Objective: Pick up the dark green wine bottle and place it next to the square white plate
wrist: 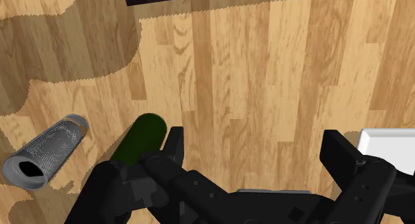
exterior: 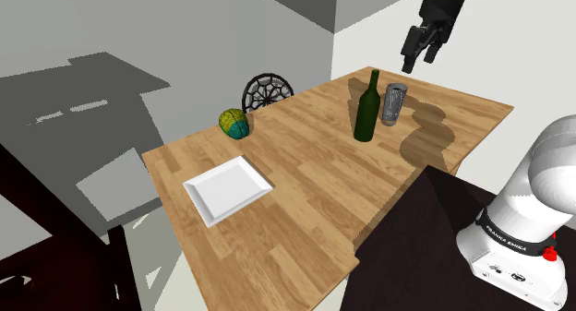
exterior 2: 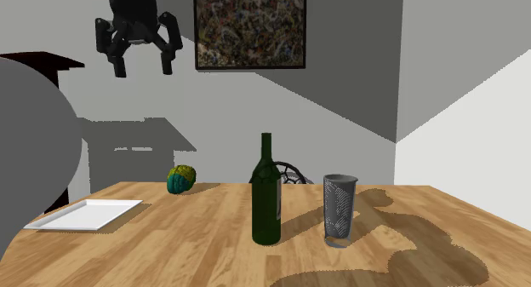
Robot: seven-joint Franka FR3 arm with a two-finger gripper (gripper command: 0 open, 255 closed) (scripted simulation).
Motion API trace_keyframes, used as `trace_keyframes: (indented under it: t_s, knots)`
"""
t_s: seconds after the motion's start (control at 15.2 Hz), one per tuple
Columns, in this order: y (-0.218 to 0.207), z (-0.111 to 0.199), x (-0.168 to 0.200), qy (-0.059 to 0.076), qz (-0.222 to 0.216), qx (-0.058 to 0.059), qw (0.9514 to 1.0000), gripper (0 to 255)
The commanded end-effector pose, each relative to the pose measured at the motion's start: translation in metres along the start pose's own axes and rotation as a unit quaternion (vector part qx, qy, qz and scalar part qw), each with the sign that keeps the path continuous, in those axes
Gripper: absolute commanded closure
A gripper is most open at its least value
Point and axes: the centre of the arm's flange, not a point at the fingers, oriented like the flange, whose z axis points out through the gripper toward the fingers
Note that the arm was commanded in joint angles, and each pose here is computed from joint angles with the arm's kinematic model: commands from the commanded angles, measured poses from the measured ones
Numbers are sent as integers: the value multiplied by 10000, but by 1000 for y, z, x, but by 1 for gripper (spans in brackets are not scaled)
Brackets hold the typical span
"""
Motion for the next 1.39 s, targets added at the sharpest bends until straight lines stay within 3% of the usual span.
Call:
trace_keyframes:
  t_s: [0.0, 1.32]
  knots:
    - [0, 0, 0, 0, 0, 0, 10000, 0]
    - [163, 115, 177, 111, -509, 244, 9983, 0]
